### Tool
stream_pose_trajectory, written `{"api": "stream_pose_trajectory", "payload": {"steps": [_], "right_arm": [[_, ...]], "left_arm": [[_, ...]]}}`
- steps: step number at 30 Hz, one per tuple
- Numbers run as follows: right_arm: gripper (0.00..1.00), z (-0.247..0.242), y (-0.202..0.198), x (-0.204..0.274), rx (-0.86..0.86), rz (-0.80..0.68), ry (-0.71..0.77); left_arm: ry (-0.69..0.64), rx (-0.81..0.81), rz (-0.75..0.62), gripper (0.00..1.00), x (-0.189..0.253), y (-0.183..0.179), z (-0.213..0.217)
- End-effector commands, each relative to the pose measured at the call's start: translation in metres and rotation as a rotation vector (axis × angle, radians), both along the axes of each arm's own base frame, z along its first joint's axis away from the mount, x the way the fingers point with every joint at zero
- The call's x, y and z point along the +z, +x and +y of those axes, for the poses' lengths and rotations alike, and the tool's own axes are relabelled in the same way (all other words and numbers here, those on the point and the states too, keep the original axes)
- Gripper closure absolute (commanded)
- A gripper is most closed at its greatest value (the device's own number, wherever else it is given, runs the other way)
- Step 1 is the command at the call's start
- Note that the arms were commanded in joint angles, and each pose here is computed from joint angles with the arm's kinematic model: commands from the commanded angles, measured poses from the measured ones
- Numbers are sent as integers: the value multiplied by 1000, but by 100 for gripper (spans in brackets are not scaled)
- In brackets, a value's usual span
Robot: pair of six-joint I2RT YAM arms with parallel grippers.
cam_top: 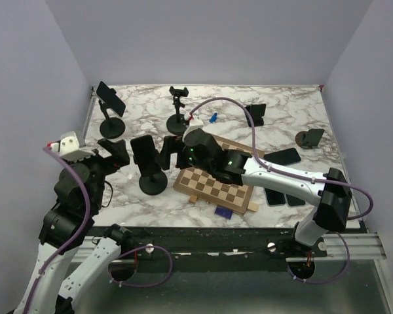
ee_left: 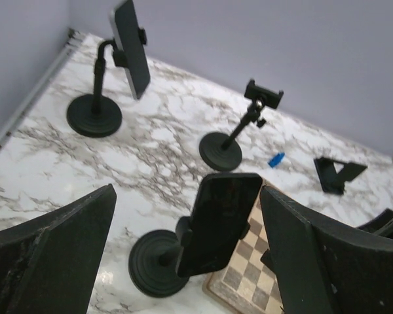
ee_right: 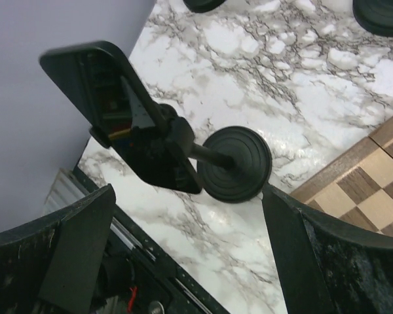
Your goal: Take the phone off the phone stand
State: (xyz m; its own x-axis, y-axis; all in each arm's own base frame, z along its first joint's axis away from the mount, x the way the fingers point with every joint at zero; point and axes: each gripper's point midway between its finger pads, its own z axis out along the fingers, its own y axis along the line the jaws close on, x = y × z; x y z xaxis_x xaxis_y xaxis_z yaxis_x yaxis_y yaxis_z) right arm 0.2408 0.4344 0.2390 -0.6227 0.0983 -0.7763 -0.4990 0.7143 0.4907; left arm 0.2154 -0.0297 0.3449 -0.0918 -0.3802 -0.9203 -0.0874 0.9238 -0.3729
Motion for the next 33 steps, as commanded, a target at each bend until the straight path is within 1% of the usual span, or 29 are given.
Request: {"api": "stream_pose_trajectory", "payload": {"steps": [1, 7, 11, 18, 24, 30, 32, 33], "right_arm": [[0, 14, 7, 8, -137, -49, -69], [0, 45, 12, 16, -190, -104, -142], [0, 58, 17, 24, -215, -141, -171], [0, 74, 20, 23, -247, -196, -252], [0, 76, 19, 22, -300, -254, -324], [0, 85, 20, 14, -286, -277, -348], [2, 87, 22, 12, -285, -284, -351], [4, 88, 21, 12, -285, -291, -355]], "left_arm": [[8, 193, -99, 1, 11, -15, 43], [-81, 316, -238, 1, 12, -29, 68], [-79, 358, -305, 1, 5, -33, 77], [-39, 378, -279, 1, -15, -32, 80], [-23, 384, -274, 1, -14, -33, 82], [-35, 380, -286, 1, -14, -36, 83], [-34, 380, -285, 1, -14, -37, 83], [-35, 380, -286, 1, -14, -37, 83]]}}
